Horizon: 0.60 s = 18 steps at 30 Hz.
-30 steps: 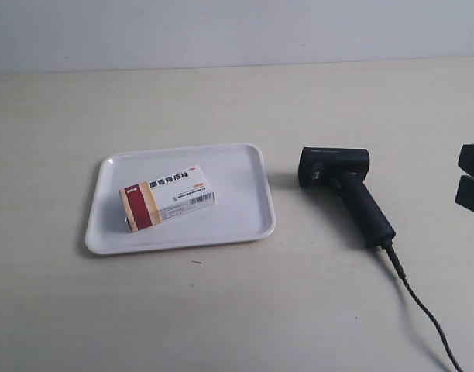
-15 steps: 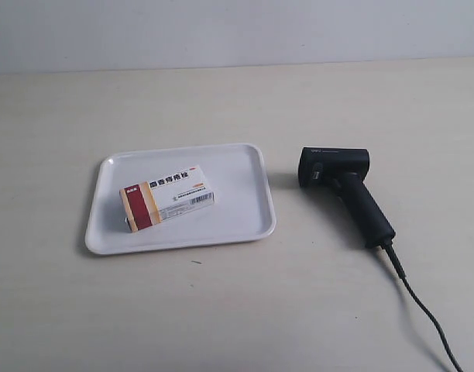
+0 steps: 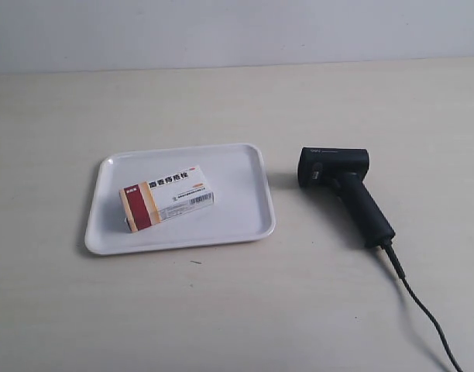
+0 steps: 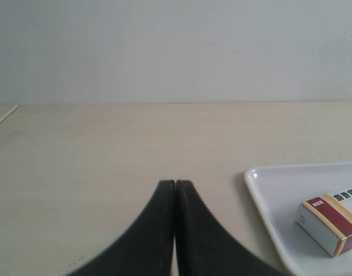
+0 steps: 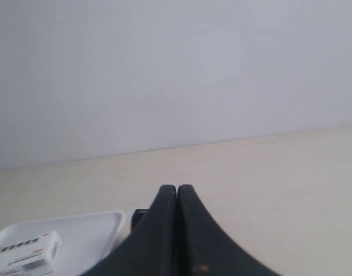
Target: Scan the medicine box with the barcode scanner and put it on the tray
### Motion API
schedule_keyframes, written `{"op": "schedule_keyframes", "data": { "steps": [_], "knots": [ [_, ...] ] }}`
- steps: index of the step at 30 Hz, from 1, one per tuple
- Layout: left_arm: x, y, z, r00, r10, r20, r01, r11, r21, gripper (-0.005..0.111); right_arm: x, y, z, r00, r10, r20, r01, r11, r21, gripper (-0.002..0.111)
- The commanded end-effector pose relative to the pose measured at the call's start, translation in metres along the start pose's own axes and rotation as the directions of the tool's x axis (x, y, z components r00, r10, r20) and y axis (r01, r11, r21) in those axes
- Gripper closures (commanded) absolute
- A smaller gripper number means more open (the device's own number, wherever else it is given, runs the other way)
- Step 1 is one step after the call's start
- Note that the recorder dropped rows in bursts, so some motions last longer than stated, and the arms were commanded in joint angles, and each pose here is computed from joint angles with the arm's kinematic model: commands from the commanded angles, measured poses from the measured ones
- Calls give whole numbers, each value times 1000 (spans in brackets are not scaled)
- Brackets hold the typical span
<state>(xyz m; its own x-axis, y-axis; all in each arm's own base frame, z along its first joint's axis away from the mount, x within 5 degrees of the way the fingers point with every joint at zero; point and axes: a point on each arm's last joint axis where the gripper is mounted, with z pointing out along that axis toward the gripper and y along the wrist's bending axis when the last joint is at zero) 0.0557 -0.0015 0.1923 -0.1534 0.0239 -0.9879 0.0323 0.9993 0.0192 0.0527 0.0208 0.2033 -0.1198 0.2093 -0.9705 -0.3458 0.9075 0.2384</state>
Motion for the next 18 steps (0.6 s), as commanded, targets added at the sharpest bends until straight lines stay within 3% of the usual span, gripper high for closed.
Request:
{"op": "schedule_keyframes", "data": {
  "steps": [1, 5, 18],
  "knots": [
    [1, 0, 0, 1000, 4, 3, -4, 1000, -3, 104, -1, -11, -1, 999, 8, 43, -16, 982, 188, 108],
    [1, 0, 0, 1000, 4, 3, -4, 1000, -3, 104, -2, -17, -3, 997, 5, 72, -26, 956, 293, 108],
    [1, 0, 0, 1000, 4, 3, -4, 1000, -3, 104, 2, -19, -3, 998, -65, 3, 60, 948, 313, 108]
  ]
}}
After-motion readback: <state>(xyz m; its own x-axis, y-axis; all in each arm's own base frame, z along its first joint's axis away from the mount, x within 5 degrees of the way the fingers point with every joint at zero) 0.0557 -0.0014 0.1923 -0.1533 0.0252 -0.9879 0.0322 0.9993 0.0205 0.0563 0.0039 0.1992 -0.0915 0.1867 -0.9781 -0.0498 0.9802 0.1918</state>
